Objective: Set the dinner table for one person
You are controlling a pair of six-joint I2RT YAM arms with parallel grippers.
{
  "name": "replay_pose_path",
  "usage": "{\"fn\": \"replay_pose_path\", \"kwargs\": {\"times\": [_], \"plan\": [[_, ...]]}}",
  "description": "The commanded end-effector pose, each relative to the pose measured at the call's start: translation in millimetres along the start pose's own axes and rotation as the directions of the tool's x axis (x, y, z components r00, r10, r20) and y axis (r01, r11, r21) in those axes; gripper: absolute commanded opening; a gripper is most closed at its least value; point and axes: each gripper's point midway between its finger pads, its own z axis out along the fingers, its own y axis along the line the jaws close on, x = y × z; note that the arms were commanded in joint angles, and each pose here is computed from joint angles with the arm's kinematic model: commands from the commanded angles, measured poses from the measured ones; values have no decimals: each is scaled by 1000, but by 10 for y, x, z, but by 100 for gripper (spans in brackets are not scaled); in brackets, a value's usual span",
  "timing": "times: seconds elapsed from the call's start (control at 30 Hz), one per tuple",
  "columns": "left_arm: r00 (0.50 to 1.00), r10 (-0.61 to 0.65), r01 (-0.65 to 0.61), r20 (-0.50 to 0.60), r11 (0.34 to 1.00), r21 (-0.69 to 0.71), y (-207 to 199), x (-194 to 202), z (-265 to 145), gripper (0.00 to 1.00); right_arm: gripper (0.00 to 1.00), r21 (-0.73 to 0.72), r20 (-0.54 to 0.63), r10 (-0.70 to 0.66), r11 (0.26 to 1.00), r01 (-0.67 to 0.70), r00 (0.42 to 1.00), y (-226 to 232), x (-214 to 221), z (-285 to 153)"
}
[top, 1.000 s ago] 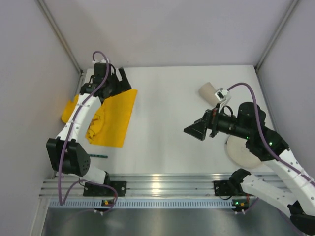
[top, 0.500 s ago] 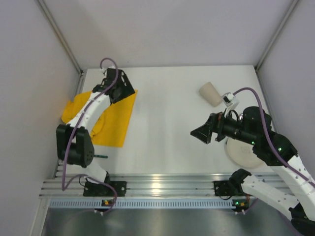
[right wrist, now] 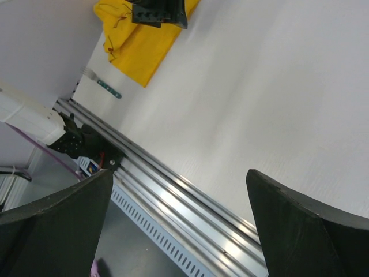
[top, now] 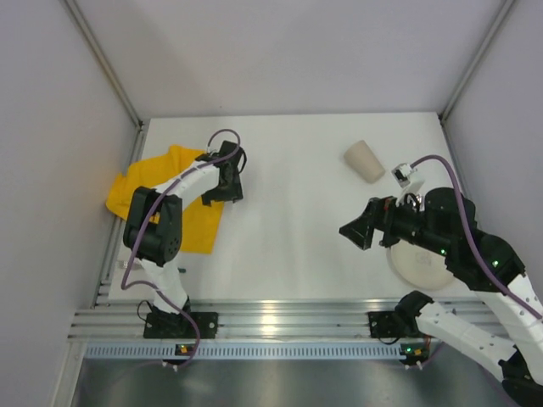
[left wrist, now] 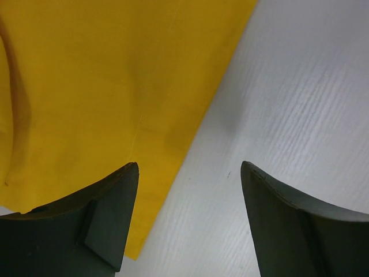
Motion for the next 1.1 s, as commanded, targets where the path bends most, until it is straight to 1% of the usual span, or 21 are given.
{"fn": "replay_pose_path", "kwargs": {"times": [0.0,0.03,0.17,0.23,0.4,0.43,0.47,0.5,0.57,0.6,0.63,0.67,0.7,0.77,0.8,0.87,0.9,0.97,1.0,1.03,1.07], "plan": [[999,46,-46,2,998,-34,36,-54,162,77,100,38,32,-23,999,21,999,-22,-101,-107],[999,48,-49,-22,998,-48,68,-15,258,77,100,42,34,-26,999,24,999,-29,-106,-110],[998,44,-47,-49,997,-59,103,-35,458,76,100,73,27,-31,997,29,999,-89,-108,-62],[998,15,-18,-61,998,-56,162,-73,548,75,100,85,16,-31,996,29,999,-114,-99,-23],[995,-39,34,-96,998,-56,338,-142,750,66,100,106,-35,-28,994,32,999,-166,-42,133],[993,-48,42,-105,997,-63,397,-148,812,61,100,109,-40,-25,994,30,999,-172,-39,161],[992,-46,39,-118,997,-59,425,-129,868,51,100,110,-50,-27,993,32,998,-175,-37,199],[992,-44,39,-117,998,-50,421,-143,872,51,100,108,-54,-26,994,32,998,-171,-39,218],[990,-28,23,-135,999,-40,420,-96,926,34,100,111,-63,-25,993,32,998,-177,-35,264],[989,-25,23,-146,1000,-14,379,-79,955,27,100,115,-68,-23,993,31,997,-191,-24,284],[988,-20,19,-151,1000,-5,356,-68,965,6,100,121,-69,-19,992,27,997,-206,-17,300],[987,-27,28,-156,1000,3,332,-64,970,0,100,121,-69,-15,992,23,997,-206,-12,315],[984,-34,39,-177,999,23,289,-39,951,0,100,125,-68,-12,992,20,998,-219,-4,323],[984,-59,74,-168,993,88,142,-120,861,0,100,131,-62,-8,991,16,998,-233,-8,328],[987,-59,82,-146,985,152,-7,-196,745,0,100,137,-58,-6,991,14,998,-243,-7,330],[990,-72,96,-119,974,205,-182,-320,601,0,100,138,-47,-5,990,11,999,-250,-15,329],[993,-65,87,-103,969,231,-323,-359,509,0,100,137,-43,-7,990,13,999,-250,-19,321],[992,-94,114,-81,948,296,-588,-533,303,0,100,142,-34,-12,990,16,999,-259,-33,305],[995,-74,93,-73,943,321,-800,-510,201,0,100,146,-30,-13,989,17,999,-265,-41,298],[995,-78,92,-54,934,346,-946,-627,43,0,100,146,-32,-18,989,23,999,-267,-35,285],[993,-104,119,-59,925,361,-1094,-644,-47,0,100,146,-26,-20,989,24,999,-264,-47,263]]}}
